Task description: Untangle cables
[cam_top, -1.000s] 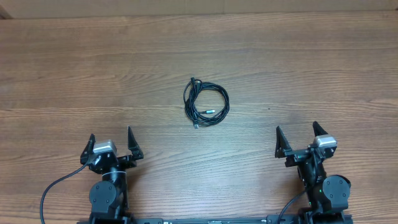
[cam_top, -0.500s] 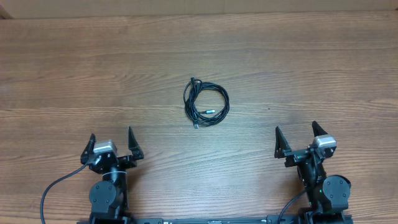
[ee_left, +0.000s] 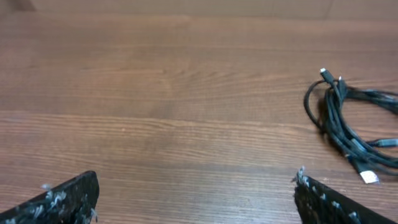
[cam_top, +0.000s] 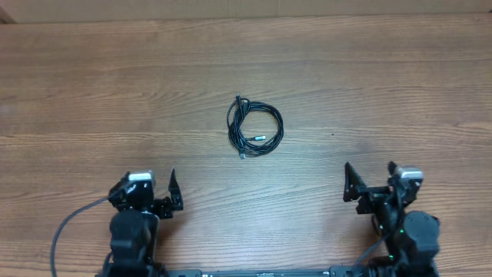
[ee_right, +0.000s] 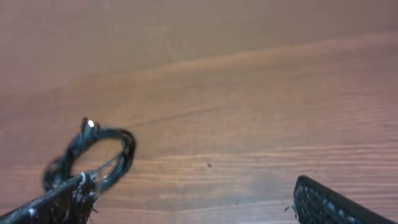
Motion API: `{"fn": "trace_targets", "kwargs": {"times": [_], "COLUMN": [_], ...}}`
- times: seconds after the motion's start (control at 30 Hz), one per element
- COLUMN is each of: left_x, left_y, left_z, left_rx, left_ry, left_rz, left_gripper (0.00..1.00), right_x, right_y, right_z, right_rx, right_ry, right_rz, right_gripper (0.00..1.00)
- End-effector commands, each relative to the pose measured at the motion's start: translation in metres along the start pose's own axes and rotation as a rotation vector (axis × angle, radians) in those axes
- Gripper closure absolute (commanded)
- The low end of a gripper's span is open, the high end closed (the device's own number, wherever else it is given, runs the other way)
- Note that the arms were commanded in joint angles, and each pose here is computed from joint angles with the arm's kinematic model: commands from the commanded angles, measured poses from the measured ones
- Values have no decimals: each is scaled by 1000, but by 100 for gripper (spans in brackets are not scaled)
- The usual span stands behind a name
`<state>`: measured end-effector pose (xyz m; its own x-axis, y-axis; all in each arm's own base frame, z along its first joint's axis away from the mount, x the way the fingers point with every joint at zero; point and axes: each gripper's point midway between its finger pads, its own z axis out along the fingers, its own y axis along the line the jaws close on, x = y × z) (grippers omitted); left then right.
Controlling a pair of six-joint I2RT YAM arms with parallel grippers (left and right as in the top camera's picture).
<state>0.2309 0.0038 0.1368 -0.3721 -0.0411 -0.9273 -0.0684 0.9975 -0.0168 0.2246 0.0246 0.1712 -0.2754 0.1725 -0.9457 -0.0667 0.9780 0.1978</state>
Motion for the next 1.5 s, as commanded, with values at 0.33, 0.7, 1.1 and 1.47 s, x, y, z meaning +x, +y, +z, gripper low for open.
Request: {"fn": "trace_targets", "kwargs": {"times": [0.33,0.7,1.1,1.47], "left_x": [-225,-251,-152,-24], "left_y": [-52,-66,-117,-180], "left_z": [-76,-8,129,181], "left_rx": [268,103,107,329], "left_ry": [-11,526,921,1323], "left_rz": [-104,62,-58,-144], "left_gripper": [0,0,0,22], "right_x": [-185,-285,-212,-169], "right_y": [74,108,81,71], "right_z": [-22,-23,32,61], "right_rx": [-167,-260,-125,-81], "right_ry": [186,203,549,741], "right_rz": [107,40,82,108], "right_gripper": [0,0,0,10]}}
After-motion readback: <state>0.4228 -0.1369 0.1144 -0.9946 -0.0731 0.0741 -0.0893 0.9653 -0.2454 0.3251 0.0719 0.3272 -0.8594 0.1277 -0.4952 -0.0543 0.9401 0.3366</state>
